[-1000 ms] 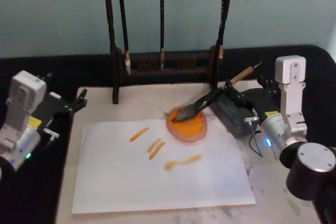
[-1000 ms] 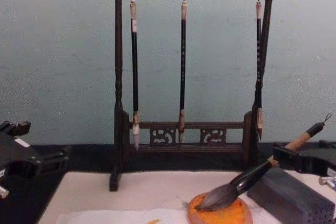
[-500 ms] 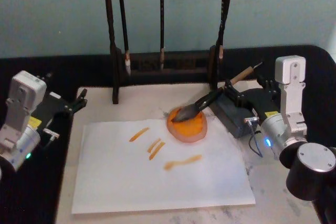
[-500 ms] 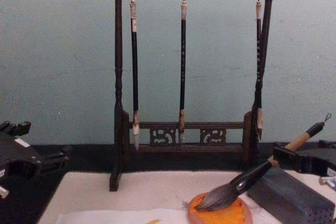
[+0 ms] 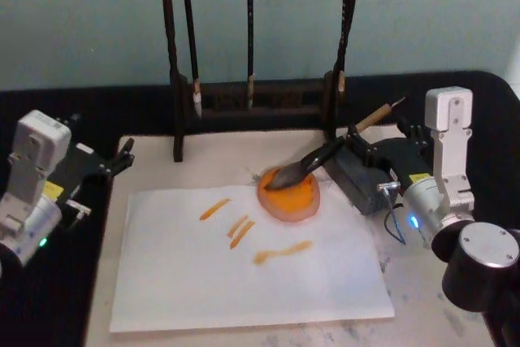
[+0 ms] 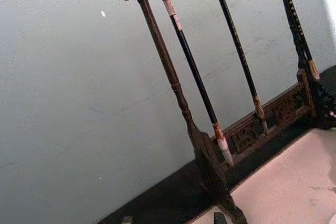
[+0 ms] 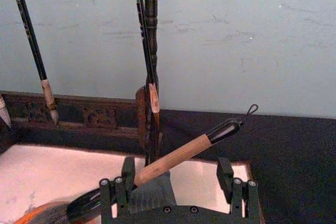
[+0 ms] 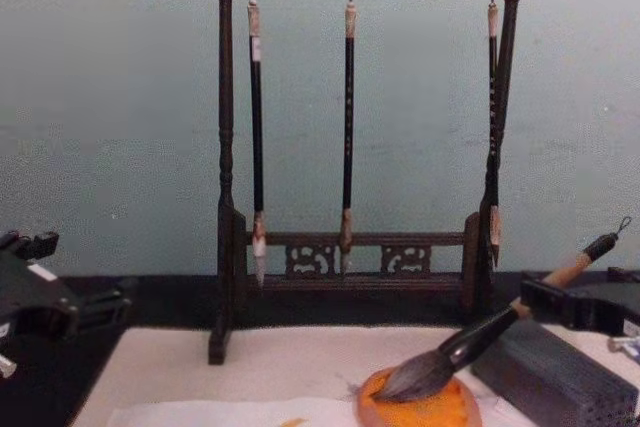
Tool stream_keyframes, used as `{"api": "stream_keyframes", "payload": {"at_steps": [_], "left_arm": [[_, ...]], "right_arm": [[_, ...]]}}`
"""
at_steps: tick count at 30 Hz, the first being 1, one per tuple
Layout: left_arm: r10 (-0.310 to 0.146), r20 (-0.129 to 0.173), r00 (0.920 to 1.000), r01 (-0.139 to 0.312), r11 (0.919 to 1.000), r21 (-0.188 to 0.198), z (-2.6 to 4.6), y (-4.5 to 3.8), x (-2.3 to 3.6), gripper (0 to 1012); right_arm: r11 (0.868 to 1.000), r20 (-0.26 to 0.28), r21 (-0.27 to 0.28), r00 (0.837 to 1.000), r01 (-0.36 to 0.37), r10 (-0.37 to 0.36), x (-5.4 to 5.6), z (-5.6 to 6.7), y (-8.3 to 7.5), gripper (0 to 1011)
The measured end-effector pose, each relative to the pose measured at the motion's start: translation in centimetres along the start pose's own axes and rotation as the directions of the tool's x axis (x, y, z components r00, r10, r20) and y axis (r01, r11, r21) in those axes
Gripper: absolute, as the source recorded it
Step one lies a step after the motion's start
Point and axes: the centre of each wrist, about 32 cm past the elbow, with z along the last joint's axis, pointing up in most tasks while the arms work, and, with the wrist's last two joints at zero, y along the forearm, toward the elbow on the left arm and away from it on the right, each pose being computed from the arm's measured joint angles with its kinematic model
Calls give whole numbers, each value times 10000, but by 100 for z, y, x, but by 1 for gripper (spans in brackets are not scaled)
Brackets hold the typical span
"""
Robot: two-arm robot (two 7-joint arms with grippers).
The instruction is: Pick up the brush from the inkstone, write on the paper, then place the brush back to its original position.
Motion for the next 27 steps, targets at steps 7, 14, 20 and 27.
{"api": "stream_keyframes", "payload": {"at_steps": [7, 14, 20, 27], "left_arm": [[0, 0, 10000, 0, 10000, -1, 0, 0, 0, 1001], [-1, -1, 10000, 1, 10000, -1, 0, 0, 0, 1001], [0, 0, 10000, 0, 10000, -1, 0, 0, 0, 1001], [-1, -1, 10000, 1, 10000, -1, 0, 0, 0, 1001]], "right_arm": [[10000, 1, 0, 10000, 0, 0, 0, 0, 0, 1000], [10000, 1, 1, 10000, 0, 0, 0, 0, 0, 1000], [10000, 1, 0, 10000, 0, 0, 0, 0, 0, 1000], [10000, 1, 1, 10000, 1, -1, 0, 0, 0, 1000]]}}
